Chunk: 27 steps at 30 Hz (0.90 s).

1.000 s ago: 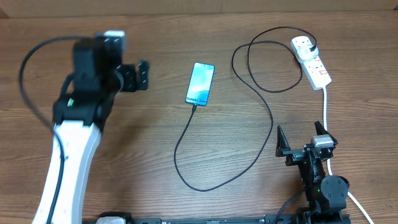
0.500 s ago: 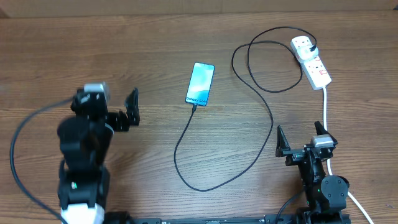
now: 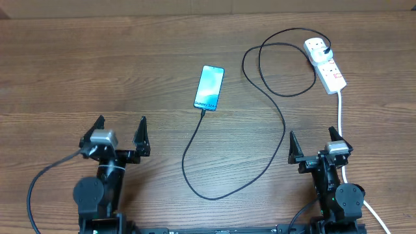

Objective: Plug charger to phone and switch on socket

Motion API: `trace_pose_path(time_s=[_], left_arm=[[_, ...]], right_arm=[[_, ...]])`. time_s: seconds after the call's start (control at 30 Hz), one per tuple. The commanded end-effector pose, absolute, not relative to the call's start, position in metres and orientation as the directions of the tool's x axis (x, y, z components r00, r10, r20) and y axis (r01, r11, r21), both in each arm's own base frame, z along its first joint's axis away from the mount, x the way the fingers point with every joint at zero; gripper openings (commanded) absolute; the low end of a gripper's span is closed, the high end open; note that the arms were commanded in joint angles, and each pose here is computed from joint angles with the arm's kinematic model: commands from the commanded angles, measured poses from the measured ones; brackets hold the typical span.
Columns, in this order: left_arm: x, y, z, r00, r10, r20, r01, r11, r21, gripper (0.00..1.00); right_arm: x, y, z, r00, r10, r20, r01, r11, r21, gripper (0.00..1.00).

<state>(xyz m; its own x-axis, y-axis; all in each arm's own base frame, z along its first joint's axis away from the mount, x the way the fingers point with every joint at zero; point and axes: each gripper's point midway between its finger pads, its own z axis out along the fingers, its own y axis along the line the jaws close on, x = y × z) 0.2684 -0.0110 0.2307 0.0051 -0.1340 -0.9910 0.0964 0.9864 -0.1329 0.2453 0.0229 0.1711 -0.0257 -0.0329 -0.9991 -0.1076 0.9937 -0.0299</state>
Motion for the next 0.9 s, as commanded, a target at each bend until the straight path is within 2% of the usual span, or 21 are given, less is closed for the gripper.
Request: trace_pose_path(time_s=[0.0,0.37,0.67,0.83,0.87], left_arm=[[0.263,-0.009,0.220,0.026,-0.151,-0.988,0.089,0.985,-0.148,1.00],[0.247,-0.008,0.207,0.115,-0.163,-0.980,0.089,0.984,-0.154,1.00],[0.246,-0.002,0.196,0.080,-0.152,-0.985,0.032,0.988,-0.149,1.00],[0.247,0.002,0.183,0.034,-0.153,-0.988,-0.015,0.988,-0.154,1.00],[0.247,0.003,0.173,-0.002,-0.153,-0.988,-0.034,0.988,-0.153,1.00]], right_arm=[[0.245,0.024,0.170,-0.020,-0.034,-0.999,-0.111,0.993,-0.031,1.00],[0.245,0.024,0.170,-0.020,-0.034,-0.999,-0.111,0.993,-0.031,1.00],[0.245,0.024,0.170,-0.020,-0.034,-0.999,-0.111,0.993,-0.031,1.00],[0.245,0.024,0.170,-0.020,-0.034,-0.999,-0.111,0.993,-0.031,1.00],[0.245,0.024,0.170,-0.021,-0.034,-0.999,-0.111,0.993,-0.031,1.00]])
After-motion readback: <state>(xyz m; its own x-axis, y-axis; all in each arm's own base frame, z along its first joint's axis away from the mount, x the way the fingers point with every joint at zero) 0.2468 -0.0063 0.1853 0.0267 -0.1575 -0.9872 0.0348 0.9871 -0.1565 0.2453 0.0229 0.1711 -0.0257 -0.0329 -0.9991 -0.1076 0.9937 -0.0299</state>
